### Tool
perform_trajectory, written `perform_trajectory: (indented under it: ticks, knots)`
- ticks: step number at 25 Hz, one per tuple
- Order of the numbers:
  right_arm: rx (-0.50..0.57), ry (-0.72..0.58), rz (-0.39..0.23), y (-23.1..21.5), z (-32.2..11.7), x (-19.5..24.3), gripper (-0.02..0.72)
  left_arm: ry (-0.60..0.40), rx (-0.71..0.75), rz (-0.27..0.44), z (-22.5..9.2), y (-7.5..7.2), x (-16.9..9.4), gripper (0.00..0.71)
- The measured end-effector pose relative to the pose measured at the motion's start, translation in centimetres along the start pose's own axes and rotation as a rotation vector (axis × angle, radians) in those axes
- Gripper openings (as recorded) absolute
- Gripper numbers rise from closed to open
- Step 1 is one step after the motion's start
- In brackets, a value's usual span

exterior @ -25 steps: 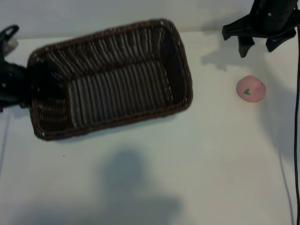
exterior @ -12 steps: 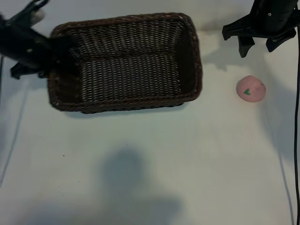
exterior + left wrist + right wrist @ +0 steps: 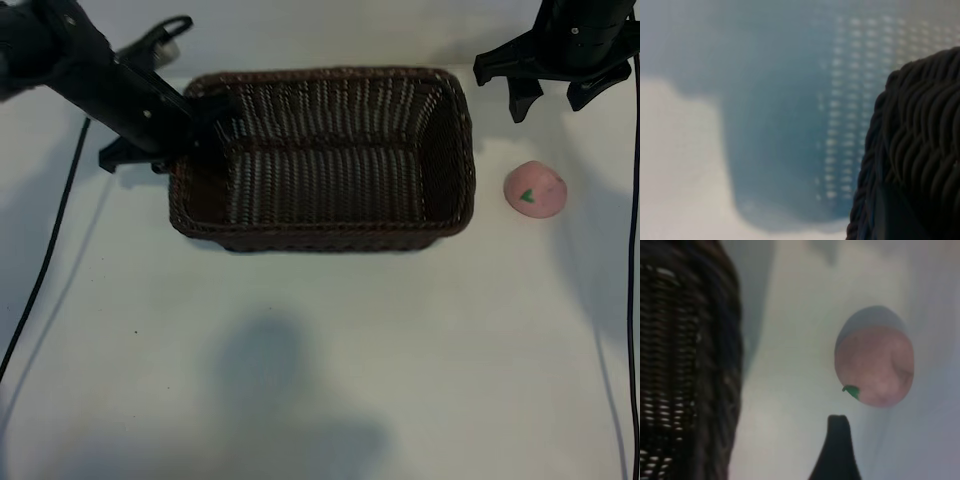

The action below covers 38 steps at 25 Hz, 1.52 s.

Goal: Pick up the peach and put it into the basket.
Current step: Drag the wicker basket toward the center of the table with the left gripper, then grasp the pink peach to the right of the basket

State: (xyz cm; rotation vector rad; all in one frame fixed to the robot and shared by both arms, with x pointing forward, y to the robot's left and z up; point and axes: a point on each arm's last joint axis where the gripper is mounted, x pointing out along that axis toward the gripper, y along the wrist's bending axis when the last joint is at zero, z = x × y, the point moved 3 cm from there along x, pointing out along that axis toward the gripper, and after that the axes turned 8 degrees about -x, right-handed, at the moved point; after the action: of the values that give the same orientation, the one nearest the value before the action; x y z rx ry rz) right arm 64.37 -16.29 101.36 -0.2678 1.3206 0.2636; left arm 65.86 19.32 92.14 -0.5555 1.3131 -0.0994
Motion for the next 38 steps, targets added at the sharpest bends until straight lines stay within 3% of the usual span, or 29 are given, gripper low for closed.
perform_trajectory:
  ticks: [13,16,22,27,34,38]
  knots:
    - [-0.009,0.0,0.0,0.0,0.0,0.0,0.568,0.018,-0.017,0.018,0.1,0.8,1.8,0.197]
    - [-0.01,0.0,0.0,0.0,0.0,0.0,0.568,0.023,-0.025,0.014,0.0,0.7,1.8,0.293]
    - [-0.01,0.001,0.0,0.0,0.0,0.0,0.568,0.022,-0.025,0.001,-0.1,0.3,0.9,0.594]
    - [-0.01,0.001,0.0,0.0,0.0,0.0,0.568,-0.055,0.044,0.012,0.1,-0.9,-3.5,0.634]
    - [-0.014,0.001,0.0,0.0,0.0,0.0,0.568,-0.167,0.16,0.119,-0.9,-1.5,-11.5,0.624]
    - [-0.013,0.001,0.002,0.0,0.0,0.0,0.568,-0.215,0.181,0.199,-1.5,-1.0,-14.5,0.61]
